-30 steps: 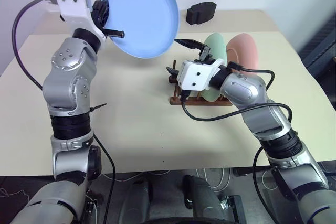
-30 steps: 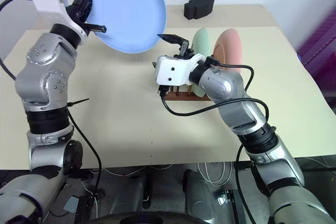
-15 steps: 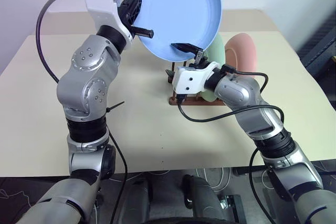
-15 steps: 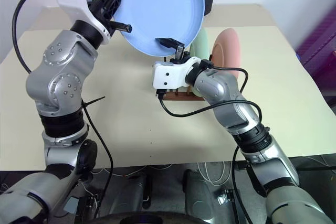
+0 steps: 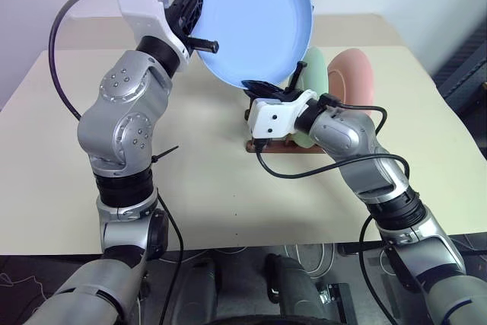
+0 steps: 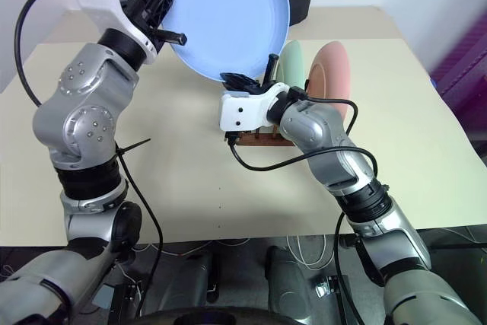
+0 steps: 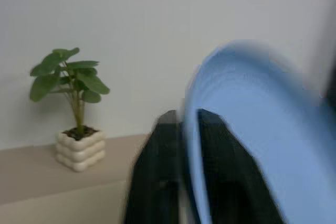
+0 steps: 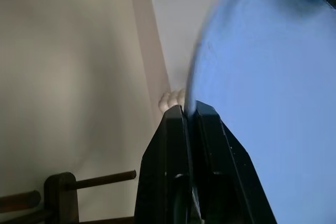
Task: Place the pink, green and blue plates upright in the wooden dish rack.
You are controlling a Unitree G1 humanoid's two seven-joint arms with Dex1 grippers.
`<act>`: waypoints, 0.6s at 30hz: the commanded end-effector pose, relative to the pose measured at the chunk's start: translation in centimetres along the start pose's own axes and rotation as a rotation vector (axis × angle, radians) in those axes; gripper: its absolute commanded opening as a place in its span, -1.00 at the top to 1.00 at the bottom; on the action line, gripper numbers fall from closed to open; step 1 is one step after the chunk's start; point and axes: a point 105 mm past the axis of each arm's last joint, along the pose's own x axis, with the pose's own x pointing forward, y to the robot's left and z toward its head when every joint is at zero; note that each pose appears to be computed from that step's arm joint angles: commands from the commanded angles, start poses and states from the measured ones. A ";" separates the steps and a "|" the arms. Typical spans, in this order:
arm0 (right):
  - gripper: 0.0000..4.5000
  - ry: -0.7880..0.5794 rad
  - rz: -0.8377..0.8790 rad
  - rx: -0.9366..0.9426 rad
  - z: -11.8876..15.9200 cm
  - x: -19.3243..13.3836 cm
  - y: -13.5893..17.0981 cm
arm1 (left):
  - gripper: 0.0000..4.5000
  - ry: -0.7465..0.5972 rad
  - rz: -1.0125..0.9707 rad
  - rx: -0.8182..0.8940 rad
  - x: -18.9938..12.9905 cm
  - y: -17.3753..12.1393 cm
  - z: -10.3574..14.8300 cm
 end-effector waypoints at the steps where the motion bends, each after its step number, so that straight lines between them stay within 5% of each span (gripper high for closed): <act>1: 1.00 -0.029 -0.045 -0.040 0.8 -0.1 -1.1 | -0.13 -0.101 0.005 -0.023 -0.1 0.2 2.7; 5: 1.00 -0.040 -0.061 -0.051 1.1 -0.2 -1.5 | -0.98 -0.160 0.117 -0.030 -0.3 3.0 4.1; 11: 1.00 -0.068 -0.115 -0.062 1.5 -0.4 -2.9 | -0.98 -0.223 0.306 0.024 -1.8 9.5 6.0; 18: 1.00 -0.207 -0.296 0.151 3.8 -1.4 -7.9 | -0.98 0.004 0.241 0.233 -5.1 13.4 0.5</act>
